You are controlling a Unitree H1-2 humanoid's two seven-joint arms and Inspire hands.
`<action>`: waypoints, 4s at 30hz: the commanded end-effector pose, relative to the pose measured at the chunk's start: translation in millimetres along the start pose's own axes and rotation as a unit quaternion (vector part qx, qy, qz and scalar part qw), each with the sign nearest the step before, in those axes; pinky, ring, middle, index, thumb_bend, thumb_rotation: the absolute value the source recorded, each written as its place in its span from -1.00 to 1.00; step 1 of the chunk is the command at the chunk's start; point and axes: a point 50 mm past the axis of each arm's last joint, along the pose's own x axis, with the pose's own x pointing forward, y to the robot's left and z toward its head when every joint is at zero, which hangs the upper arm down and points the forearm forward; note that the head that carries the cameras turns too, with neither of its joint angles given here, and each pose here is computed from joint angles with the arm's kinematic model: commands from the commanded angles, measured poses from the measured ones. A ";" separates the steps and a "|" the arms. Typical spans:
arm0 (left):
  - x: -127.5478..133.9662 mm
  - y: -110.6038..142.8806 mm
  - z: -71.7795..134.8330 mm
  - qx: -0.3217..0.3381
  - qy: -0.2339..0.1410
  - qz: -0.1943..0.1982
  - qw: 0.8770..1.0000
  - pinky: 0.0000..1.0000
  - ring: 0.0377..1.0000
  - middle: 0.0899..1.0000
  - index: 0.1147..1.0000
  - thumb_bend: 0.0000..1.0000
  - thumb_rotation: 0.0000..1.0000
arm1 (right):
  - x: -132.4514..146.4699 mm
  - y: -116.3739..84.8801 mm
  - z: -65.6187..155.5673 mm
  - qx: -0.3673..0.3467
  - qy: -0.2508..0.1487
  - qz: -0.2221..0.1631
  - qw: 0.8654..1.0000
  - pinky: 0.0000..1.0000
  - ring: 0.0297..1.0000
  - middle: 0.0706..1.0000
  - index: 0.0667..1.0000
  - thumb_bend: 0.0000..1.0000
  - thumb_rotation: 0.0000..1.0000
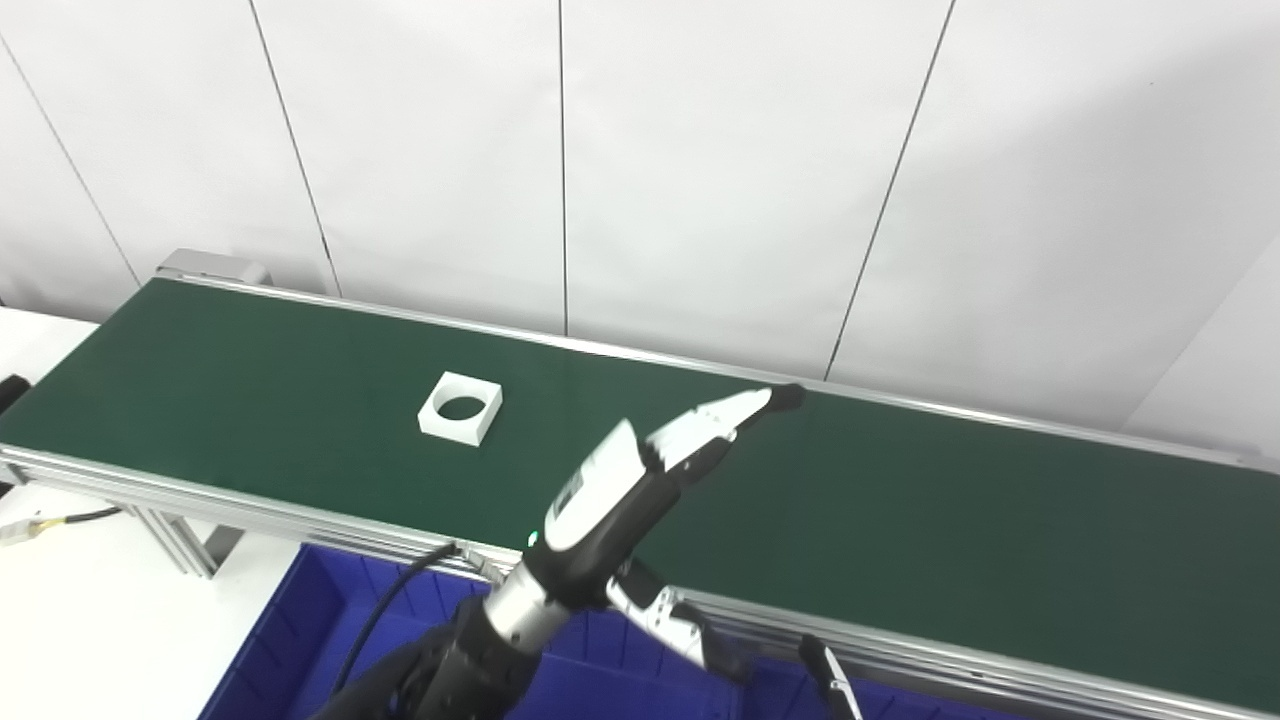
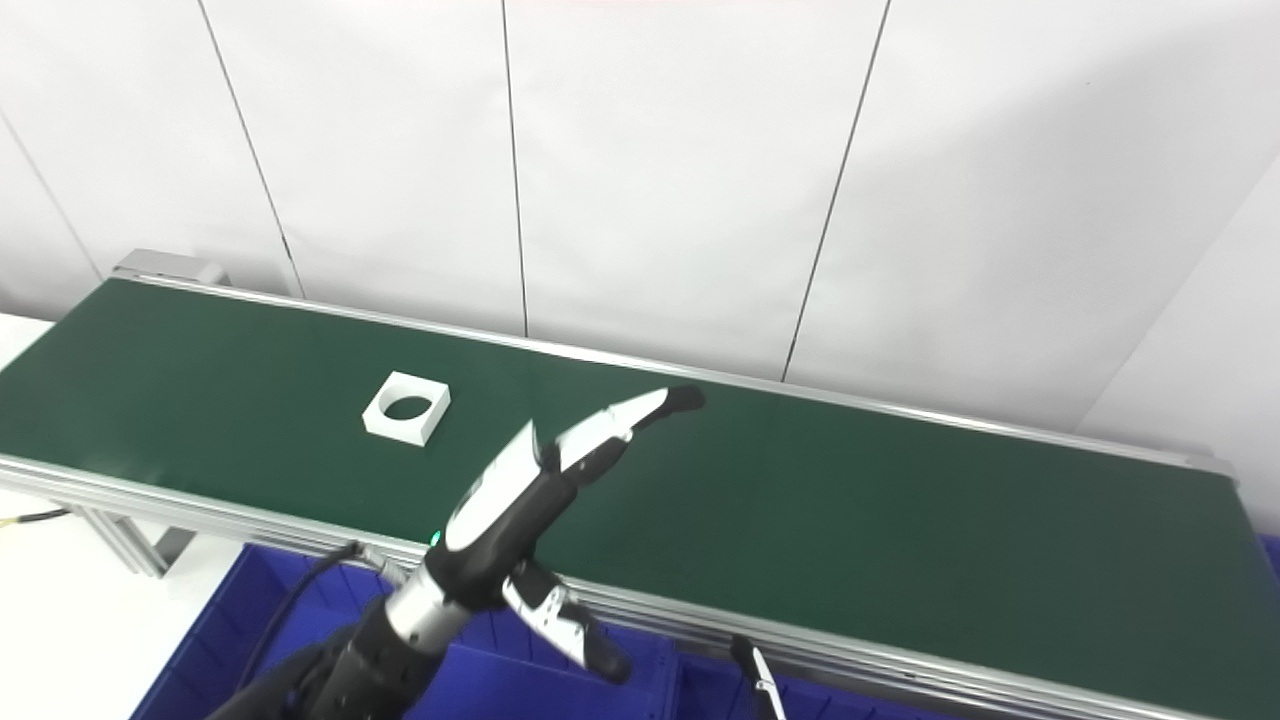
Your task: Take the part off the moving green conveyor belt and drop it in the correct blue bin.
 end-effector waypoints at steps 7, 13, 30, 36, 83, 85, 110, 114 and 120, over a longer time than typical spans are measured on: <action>41.4 51.3 -24.6 0.097 -0.018 -0.060 0.993 0.07 0.46 0.68 0.74 1.00 -0.21 | 9.2 3.5 13.0 0.025 -0.038 -0.006 0.999 0.67 0.72 0.71 0.85 0.77 1.00; 62.2 71.2 -39.6 0.149 -0.018 -0.102 0.983 -0.03 0.40 0.67 0.68 1.00 -0.67 | 11.4 4.4 13.9 0.030 -0.037 -0.007 0.999 0.55 0.67 0.67 0.84 0.77 1.00; 86.4 107.8 -88.4 0.250 0.085 -0.224 0.938 -0.06 0.32 0.67 0.75 1.00 -0.90 | 13.7 7.3 15.9 0.038 -0.036 -0.008 0.999 0.44 0.62 0.62 0.83 0.76 1.00; 89.5 114.0 -105.8 0.271 0.108 -0.247 0.924 0.00 0.38 0.69 0.74 1.00 -0.93 | 13.7 7.4 15.3 0.039 -0.034 -0.006 0.999 0.44 0.59 0.58 0.81 0.73 1.00; 104.1 47.2 -162.1 0.339 0.198 -0.303 0.868 0.44 0.58 0.66 0.61 1.00 -0.89 | 7.1 13.4 22.6 0.063 -0.033 0.015 0.997 0.38 0.48 0.44 0.75 0.76 0.99; 103.0 44.6 -164.3 0.336 0.207 -0.304 0.867 0.46 0.60 0.66 0.62 1.00 -0.89 | 6.8 13.7 23.4 0.063 -0.035 0.016 0.997 0.39 0.47 0.44 0.75 0.75 1.00; 94.3 41.5 -186.2 0.392 0.247 -0.301 0.834 0.54 0.64 0.68 0.63 0.94 -0.92 | 2.7 18.4 29.1 0.062 -0.045 0.022 0.997 0.37 0.43 0.43 0.75 0.74 0.98; 92.5 34.8 -189.9 0.404 0.246 -0.298 0.829 0.52 0.58 0.60 0.55 0.91 -0.99 | 2.6 19.6 31.0 0.066 -0.047 0.023 0.996 0.40 0.44 0.43 0.76 0.74 0.98; 89.0 26.7 -196.4 0.427 0.246 -0.321 0.809 0.47 0.48 0.48 0.34 0.75 -1.00 | 3.5 20.7 32.0 0.071 -0.047 0.027 0.996 0.45 0.45 0.42 0.77 0.76 0.97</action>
